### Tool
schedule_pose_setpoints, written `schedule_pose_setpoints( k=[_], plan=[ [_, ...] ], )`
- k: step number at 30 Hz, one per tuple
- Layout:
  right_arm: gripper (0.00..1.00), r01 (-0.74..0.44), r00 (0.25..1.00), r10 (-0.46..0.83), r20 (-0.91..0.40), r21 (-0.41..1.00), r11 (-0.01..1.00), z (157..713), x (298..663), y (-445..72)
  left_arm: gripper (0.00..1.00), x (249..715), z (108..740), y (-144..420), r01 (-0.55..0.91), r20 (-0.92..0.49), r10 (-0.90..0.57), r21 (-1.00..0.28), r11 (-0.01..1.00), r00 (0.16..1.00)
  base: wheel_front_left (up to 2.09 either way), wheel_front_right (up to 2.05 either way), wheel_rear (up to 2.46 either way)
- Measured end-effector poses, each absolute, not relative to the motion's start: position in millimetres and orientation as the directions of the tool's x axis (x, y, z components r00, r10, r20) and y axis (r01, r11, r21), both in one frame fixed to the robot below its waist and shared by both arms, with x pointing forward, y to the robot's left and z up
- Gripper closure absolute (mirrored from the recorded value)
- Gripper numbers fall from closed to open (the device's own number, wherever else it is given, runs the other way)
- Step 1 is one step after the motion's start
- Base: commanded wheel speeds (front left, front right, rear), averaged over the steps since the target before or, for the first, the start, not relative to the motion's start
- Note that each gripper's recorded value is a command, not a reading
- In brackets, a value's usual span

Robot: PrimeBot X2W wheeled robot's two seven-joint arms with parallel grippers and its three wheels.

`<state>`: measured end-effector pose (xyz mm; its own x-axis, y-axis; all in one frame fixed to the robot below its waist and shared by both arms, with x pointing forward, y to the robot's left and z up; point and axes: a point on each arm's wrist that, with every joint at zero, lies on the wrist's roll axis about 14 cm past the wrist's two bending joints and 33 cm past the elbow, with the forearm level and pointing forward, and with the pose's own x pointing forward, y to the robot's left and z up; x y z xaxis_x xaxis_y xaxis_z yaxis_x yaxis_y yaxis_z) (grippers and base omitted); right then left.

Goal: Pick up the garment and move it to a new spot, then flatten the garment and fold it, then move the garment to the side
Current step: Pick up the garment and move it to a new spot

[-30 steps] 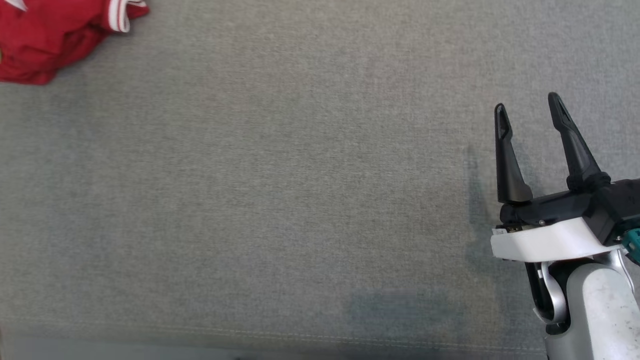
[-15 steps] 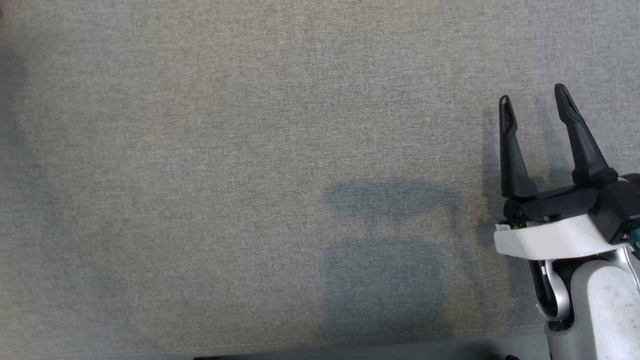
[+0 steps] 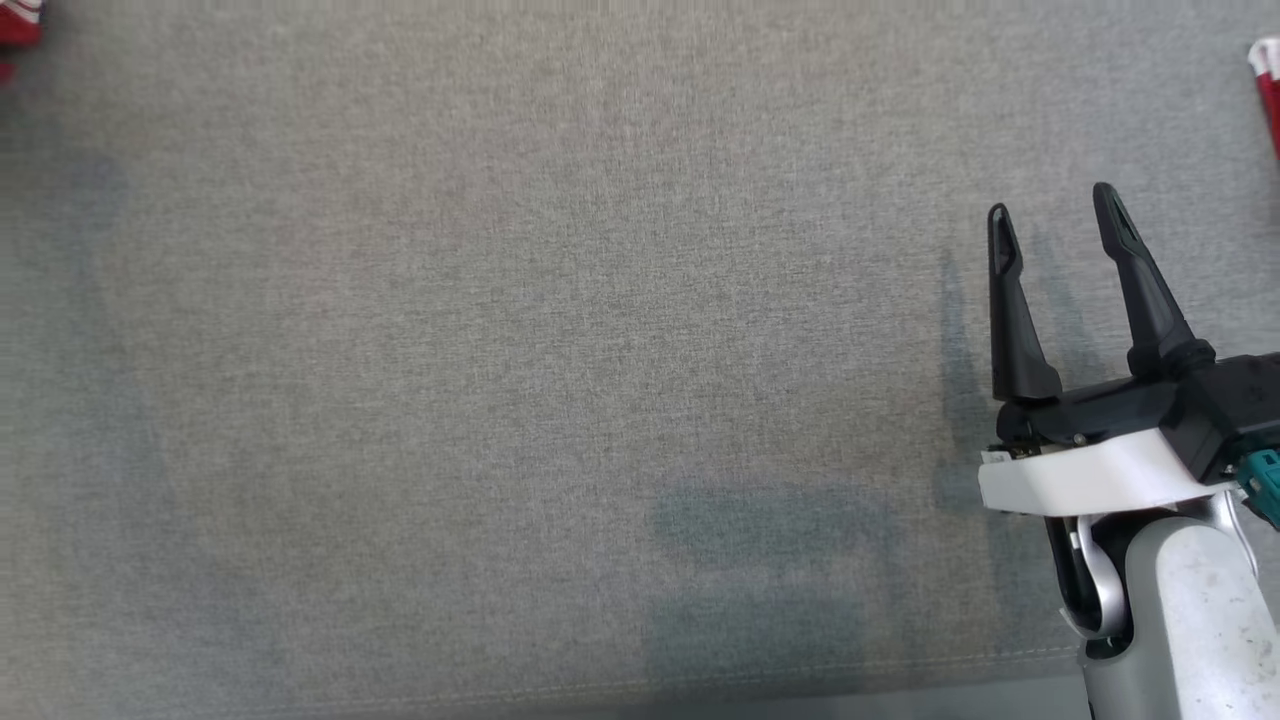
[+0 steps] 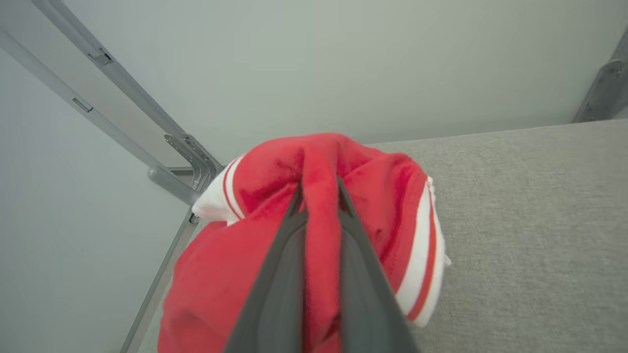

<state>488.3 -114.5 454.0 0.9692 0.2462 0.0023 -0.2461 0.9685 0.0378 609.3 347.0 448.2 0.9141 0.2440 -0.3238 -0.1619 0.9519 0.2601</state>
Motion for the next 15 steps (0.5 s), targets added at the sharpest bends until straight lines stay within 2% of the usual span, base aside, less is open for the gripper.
schedule_pose_setpoints(
  k=[8,15],
  plan=[
    [0.00,-0.230,0.972,0.226,0.060,0.059,0.971,485.0,466.7,-121.3,1.00,613.8,535.9,298.6,-0.044,-0.133,0.079,0.248,0.968,0.988,0.00,0.00,0.00],
    [0.00,-0.192,0.976,0.182,0.117,0.072,0.979,515.3,436.8,-137.2,1.00,601.2,614.0,210.1,0.123,0.029,-0.134,0.237,0.964,0.991,0.00,0.00,0.00]
  ],
)
